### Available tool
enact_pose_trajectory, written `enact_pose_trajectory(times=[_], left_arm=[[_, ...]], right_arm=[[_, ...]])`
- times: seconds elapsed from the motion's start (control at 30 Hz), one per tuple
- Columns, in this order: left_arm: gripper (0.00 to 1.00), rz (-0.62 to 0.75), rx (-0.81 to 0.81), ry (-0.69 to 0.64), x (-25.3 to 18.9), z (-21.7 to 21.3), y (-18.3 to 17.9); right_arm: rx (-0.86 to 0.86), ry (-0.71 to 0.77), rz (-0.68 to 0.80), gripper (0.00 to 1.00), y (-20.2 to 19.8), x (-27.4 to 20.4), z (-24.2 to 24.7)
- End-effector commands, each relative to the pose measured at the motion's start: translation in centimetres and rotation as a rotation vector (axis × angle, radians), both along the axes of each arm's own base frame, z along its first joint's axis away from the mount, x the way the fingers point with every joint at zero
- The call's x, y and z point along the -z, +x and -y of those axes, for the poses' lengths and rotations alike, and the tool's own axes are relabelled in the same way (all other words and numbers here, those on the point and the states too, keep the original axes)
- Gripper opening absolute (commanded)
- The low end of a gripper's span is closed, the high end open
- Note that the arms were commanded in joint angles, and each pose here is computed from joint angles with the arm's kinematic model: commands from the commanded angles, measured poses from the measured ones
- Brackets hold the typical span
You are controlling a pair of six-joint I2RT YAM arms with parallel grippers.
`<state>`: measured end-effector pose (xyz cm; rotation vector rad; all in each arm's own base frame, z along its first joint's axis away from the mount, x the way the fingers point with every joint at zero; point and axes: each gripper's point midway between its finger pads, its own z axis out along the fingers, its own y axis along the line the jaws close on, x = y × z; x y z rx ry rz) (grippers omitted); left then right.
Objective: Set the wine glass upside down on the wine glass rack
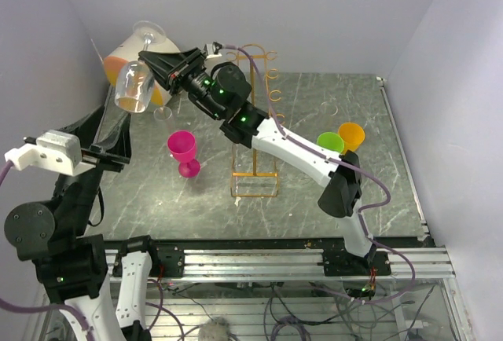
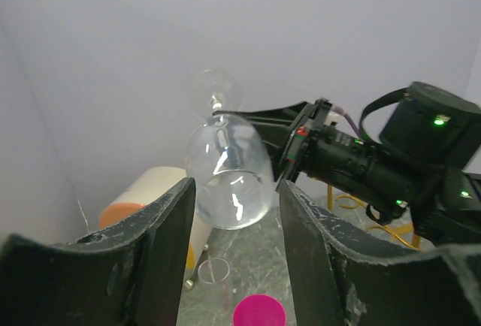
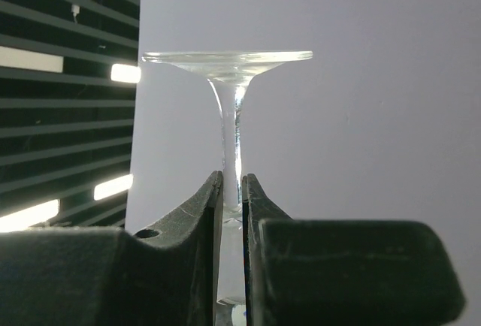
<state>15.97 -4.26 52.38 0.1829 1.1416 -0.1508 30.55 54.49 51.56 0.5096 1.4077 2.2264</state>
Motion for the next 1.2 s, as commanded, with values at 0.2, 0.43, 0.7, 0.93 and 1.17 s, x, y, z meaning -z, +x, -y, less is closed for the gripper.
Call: enact_pose_trajectory(times=[0.2,0.43,0.7,0.93,1.17], left_arm=[[0.60,-0.048,-0.007,0.065,0.2,0.5,-1.8],[0.62,-0.121,-0.349,-0.097,-3.0,-6.3,-0.1],[0.56,-0.171,-0.571,-0.054,-3.9,-10.7,2.0],[0.52,-0.155,-0.666,-0.052,-4.6,-12.5,2.6],[0.53,-0.192,-0.644,-0.001,-4.2,-12.3,3.6]], right_arm=[[0.061,0.005,0.036,0.00,1.4,-1.2,2.3],[0.152,-0.018,0.184,0.00,0.2,-3.5,4.7],[0.240,-0.152,0.353,0.00,-1.1,-6.1,7.7],[0.331,-0.264,0.536,0.00,-2.8,-8.9,11.3],[0.633,-0.514,0.557,0.00,3.6,-7.9,25.3]])
